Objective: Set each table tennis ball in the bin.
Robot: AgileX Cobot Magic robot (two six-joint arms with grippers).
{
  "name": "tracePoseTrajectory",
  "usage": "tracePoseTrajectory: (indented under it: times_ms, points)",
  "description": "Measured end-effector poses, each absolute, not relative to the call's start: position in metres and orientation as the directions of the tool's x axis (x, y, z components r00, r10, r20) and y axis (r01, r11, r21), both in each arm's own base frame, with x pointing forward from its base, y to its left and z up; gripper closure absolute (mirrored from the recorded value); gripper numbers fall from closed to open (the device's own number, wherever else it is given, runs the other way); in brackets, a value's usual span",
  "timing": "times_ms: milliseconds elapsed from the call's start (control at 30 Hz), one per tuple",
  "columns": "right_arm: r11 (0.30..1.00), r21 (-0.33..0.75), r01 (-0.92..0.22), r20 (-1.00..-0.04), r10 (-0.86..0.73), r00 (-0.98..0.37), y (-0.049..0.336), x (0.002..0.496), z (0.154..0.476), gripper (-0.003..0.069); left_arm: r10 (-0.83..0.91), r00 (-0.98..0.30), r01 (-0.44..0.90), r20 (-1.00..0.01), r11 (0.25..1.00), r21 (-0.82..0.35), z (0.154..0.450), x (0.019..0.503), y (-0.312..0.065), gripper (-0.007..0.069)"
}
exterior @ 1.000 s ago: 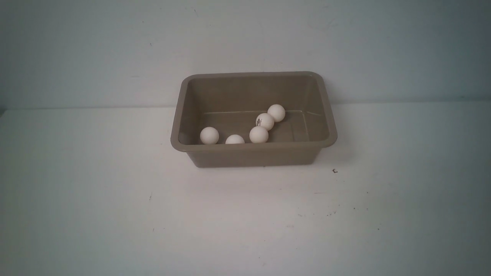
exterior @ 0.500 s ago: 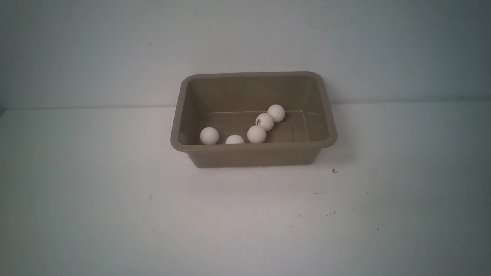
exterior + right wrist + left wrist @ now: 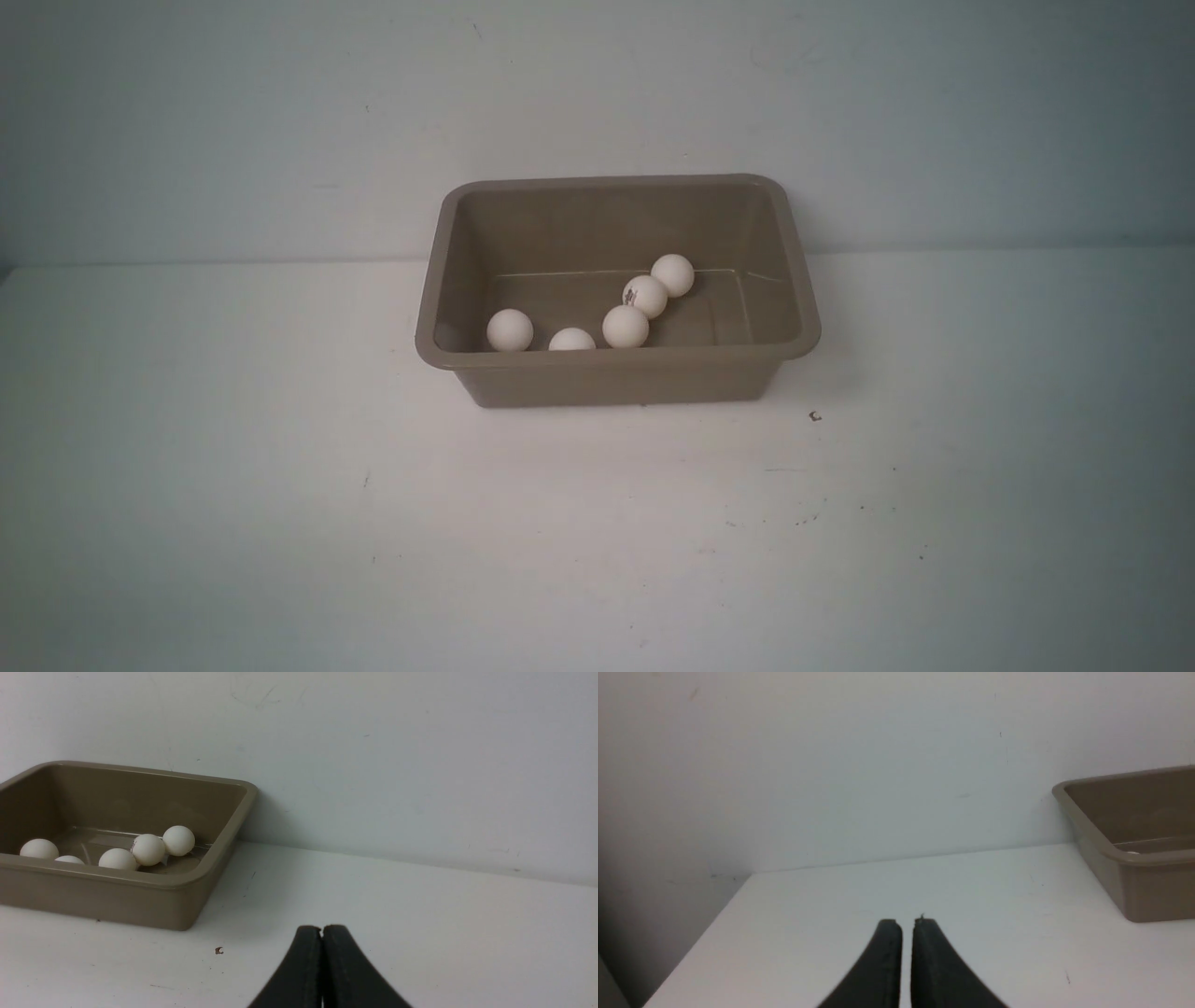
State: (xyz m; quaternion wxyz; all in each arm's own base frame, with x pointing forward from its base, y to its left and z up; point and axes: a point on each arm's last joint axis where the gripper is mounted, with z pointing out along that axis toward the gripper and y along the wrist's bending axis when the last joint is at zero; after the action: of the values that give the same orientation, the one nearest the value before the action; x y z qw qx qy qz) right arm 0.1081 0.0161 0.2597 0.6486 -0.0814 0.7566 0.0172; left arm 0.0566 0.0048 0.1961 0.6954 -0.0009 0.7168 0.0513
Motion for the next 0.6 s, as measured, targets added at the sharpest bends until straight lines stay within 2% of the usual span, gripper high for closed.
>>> tracePoseTrajectory:
  times_ms: [167,333,400,533,600]
  points:
    - [0.986,-0.080,-0.145,-0.984,-0.101,-0.145,0.016,0.108,0.260,0.0676,0.065,-0.080,-0.048,-0.995,0.996,0.069,0.191,0.056,0.006,0.0609]
    - [0.986,-0.079,-0.145,-0.984,-0.101,-0.145,0.016,0.108,0.260,0.0676,0.006,-0.220,-0.104,-0.975,0.994,0.029,0.178,0.054,0.008,0.0609]
    - [0.987,-0.070,-0.144,-0.985,-0.091,-0.147,0.016,0.108,0.260,0.0676,-0.082,-0.272,-0.130,-0.959,0.990,-0.048,0.173,0.053,0.008,0.0609]
    - [0.988,-0.057,-0.142,-0.986,-0.079,-0.149,0.016,0.108,0.260,0.0676,-0.226,-0.263,-0.148,-0.938,0.970,-0.193,0.172,0.052,0.007,0.0609]
    - [0.988,-0.055,-0.142,-0.986,-0.076,-0.149,0.016,0.108,0.260,0.0676,-0.262,-0.259,-0.160,-0.929,0.961,-0.226,0.171,0.052,0.007,0.0609]
